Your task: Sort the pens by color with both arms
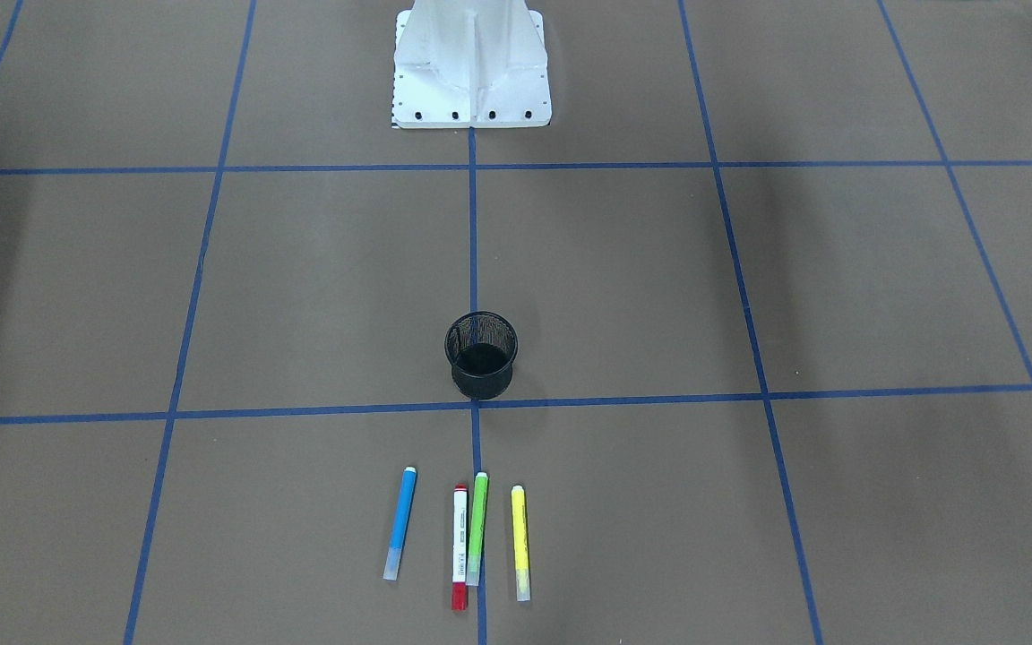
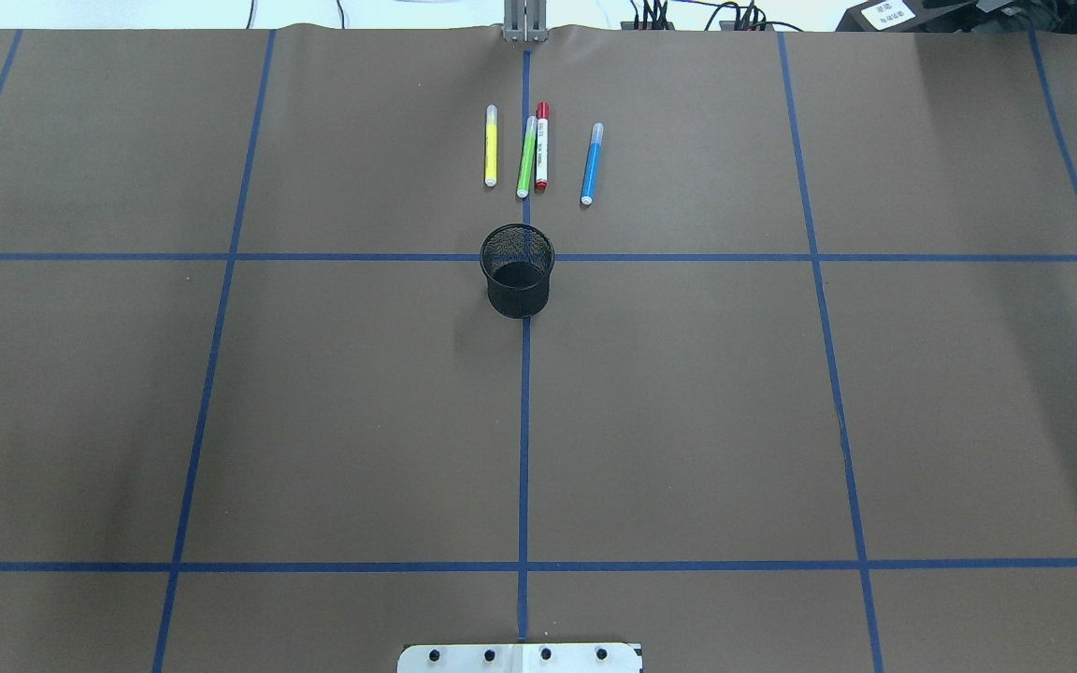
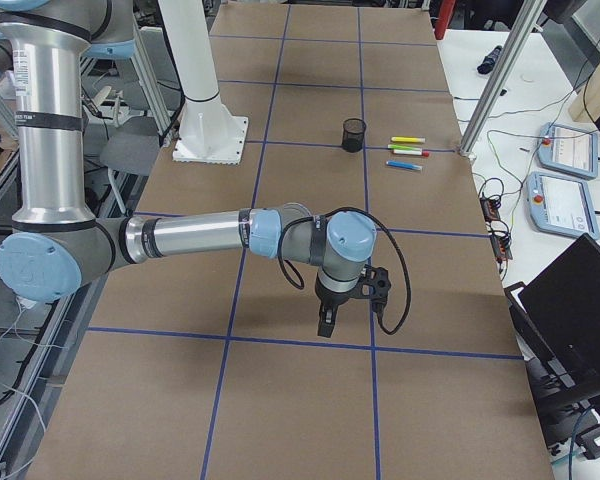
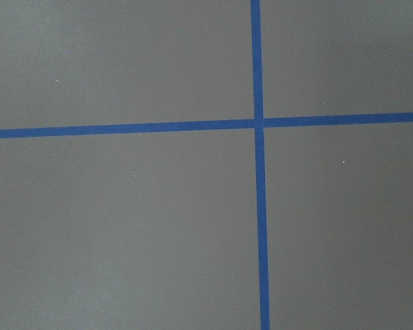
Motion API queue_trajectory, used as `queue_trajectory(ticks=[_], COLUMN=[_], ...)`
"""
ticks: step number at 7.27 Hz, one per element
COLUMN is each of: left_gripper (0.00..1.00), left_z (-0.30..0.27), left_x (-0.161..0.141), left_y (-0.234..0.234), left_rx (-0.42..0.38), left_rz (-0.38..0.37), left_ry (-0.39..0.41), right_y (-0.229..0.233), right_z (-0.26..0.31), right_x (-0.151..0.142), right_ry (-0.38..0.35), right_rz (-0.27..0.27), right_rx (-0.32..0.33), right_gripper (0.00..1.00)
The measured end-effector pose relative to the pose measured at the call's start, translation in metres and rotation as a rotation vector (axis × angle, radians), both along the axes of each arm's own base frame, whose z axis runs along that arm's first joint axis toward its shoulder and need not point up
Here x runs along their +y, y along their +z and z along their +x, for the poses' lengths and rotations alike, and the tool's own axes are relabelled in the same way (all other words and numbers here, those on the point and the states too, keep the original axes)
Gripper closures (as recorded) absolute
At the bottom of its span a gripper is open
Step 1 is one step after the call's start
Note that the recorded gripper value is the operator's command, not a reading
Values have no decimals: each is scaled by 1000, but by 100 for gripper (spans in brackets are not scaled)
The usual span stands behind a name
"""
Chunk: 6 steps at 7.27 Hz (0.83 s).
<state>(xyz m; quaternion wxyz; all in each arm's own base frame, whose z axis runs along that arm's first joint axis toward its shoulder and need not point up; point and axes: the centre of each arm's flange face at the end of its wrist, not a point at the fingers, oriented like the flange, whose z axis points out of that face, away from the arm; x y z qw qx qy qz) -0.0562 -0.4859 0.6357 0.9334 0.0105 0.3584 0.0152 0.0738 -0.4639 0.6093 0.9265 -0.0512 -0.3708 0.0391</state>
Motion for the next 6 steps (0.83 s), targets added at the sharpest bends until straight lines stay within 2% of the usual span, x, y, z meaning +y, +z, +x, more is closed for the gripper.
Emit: queue_trajectory(ticks=[6], left_gripper=[0], left_z=[0], left_x=[-1], left_y=[1], left_rx=[-3], left_rz=[-4], left_ry=[-2], right_y=[0], right_z=[2], right_x=[1], right_ry=[5], right_rz=[0], right_rx=[0], right_gripper=[1])
